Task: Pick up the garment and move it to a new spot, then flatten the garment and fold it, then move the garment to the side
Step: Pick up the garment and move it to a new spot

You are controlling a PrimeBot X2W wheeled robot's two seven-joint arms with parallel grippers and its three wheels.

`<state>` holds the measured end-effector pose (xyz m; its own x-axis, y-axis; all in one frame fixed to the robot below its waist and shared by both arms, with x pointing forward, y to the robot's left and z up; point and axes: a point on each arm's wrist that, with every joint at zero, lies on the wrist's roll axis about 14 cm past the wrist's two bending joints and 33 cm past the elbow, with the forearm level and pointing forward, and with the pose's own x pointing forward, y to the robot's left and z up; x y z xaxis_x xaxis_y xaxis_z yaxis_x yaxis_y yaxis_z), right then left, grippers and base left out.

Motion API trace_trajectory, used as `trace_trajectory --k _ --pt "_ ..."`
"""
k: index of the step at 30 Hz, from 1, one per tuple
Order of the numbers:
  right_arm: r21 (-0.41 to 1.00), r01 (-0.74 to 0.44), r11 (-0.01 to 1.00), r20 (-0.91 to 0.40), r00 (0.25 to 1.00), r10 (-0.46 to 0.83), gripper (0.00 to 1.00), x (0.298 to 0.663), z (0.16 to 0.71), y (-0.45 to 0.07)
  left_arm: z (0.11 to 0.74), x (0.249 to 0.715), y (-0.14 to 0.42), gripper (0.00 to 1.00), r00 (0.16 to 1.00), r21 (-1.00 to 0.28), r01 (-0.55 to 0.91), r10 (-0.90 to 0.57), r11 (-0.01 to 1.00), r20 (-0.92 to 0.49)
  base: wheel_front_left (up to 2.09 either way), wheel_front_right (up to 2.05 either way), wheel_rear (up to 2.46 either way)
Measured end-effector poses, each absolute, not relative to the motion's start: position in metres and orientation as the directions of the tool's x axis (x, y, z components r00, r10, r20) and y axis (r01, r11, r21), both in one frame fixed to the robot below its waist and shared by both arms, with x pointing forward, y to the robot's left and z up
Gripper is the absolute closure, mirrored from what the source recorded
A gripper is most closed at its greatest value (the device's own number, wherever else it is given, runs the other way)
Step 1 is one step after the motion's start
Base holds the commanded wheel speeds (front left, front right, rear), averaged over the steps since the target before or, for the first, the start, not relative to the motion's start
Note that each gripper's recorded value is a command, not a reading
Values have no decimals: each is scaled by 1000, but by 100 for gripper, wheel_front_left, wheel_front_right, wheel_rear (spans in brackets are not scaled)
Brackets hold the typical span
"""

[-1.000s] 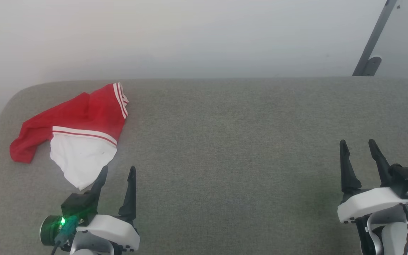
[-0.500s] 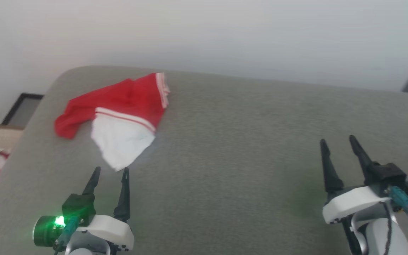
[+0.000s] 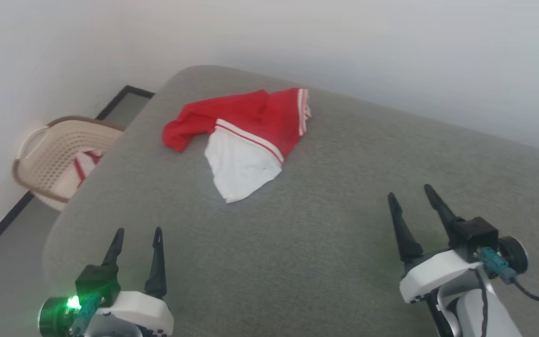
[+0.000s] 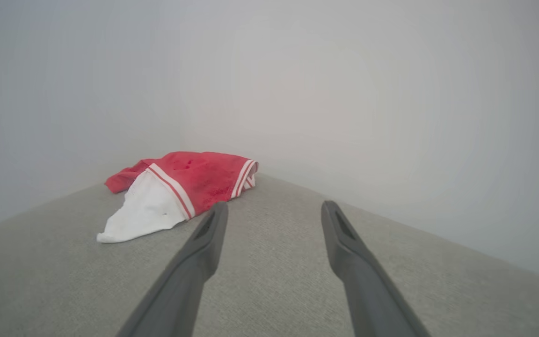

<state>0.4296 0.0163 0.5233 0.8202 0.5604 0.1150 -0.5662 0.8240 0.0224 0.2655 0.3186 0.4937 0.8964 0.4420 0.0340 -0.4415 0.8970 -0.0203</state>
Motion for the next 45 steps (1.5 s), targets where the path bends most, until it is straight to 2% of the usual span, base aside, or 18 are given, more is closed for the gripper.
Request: trace_trajectory --k 6,12,16,20,24,27,30,36,40,45 --pt "23 -607 794 119 791 601 0 425 525 35 491 248 327 0 873 -37 -486 487 873 28 0 0 0" --pt "30 -599 800 132 796 591 0 428 528 31 491 260 320 0 893 -51 -448 450 892 27 0 0 0" --pt "35 -568 823 134 818 559 0 434 527 17 511 303 305 0 936 -34 -343 344 939 78 0 0 0" --pt "39 -513 857 134 853 505 0 447 524 -7 528 362 290 0 975 40 -207 202 978 97 0 0 0" --pt "42 -449 892 118 889 442 0 460 514 -36 549 429 275 0 989 54 -102 95 993 114 0 0 0" --pt "49 -399 916 93 914 394 0 465 503 -57 544 470 260 0 998 99 -6 0 995 62 0 0 0" --pt "53 -348 936 76 936 343 0 470 494 -78 539 505 262 0 1000 123 29 -30 992 7 0 0 0" --pt "56 -267 962 46 963 265 0 480 479 -110 507 563 261 0 979 64 50 -36 997 -200 0 0 0" --pt "53 -225 973 17 974 224 0 485 466 -127 462 580 260 0 904 31 57 -38 998 -427 0 0 0" --pt "48 -187 981 -18 982 188 0 489 449 -142 407 581 255 0 748 14 83 -53 996 -662 0 0 0"
